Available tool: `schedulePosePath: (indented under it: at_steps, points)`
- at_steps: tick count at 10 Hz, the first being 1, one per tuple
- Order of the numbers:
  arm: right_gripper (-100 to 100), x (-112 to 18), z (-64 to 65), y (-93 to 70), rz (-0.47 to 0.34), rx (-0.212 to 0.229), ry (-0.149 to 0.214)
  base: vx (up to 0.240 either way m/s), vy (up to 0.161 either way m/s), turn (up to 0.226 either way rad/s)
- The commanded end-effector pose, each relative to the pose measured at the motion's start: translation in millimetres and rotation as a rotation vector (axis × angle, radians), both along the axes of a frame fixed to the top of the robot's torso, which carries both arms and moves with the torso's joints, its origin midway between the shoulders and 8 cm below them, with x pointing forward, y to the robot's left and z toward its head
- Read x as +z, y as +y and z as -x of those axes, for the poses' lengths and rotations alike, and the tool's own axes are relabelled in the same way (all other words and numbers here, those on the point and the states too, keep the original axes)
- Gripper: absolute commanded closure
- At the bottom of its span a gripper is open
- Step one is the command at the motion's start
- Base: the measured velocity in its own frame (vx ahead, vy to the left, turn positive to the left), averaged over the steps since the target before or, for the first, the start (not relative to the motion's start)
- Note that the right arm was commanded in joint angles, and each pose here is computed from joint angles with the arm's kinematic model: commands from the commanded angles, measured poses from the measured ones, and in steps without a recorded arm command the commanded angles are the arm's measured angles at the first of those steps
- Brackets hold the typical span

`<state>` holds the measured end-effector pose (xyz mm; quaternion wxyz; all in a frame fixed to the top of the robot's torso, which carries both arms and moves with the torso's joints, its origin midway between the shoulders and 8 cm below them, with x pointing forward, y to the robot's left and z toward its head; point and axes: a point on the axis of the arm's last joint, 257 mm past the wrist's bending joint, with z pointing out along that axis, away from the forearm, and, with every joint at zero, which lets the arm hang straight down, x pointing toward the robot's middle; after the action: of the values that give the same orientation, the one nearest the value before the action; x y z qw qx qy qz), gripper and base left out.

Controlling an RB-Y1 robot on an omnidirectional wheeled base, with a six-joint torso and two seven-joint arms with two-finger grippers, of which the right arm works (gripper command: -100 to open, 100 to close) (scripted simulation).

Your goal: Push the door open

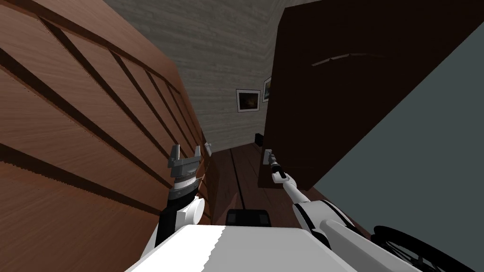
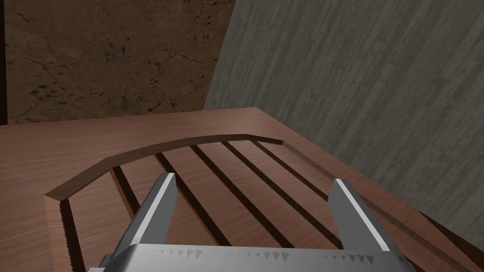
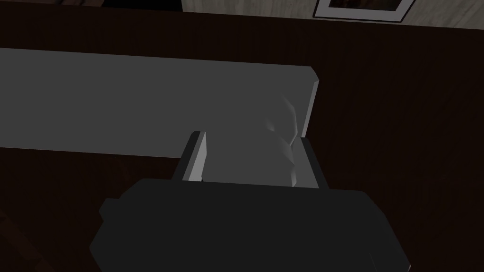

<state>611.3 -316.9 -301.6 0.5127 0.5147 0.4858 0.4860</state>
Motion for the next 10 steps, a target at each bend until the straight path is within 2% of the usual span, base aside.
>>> schedulePosePath:
  at_steps: [1, 6, 10]
  points:
    - [100, 5.7, -2.6, -4.5, 0.006, -0.015, -0.012, 0.211, 0.008, -0.088]
    - [100, 7.9, -5.6, -3.8, 0.006, -0.054, -0.017, 0.203, 0.048, -0.099]
    - [100, 8.7, -7.5, -2.8, 0.006, -0.089, -0.018, 0.211, 0.058, -0.145]
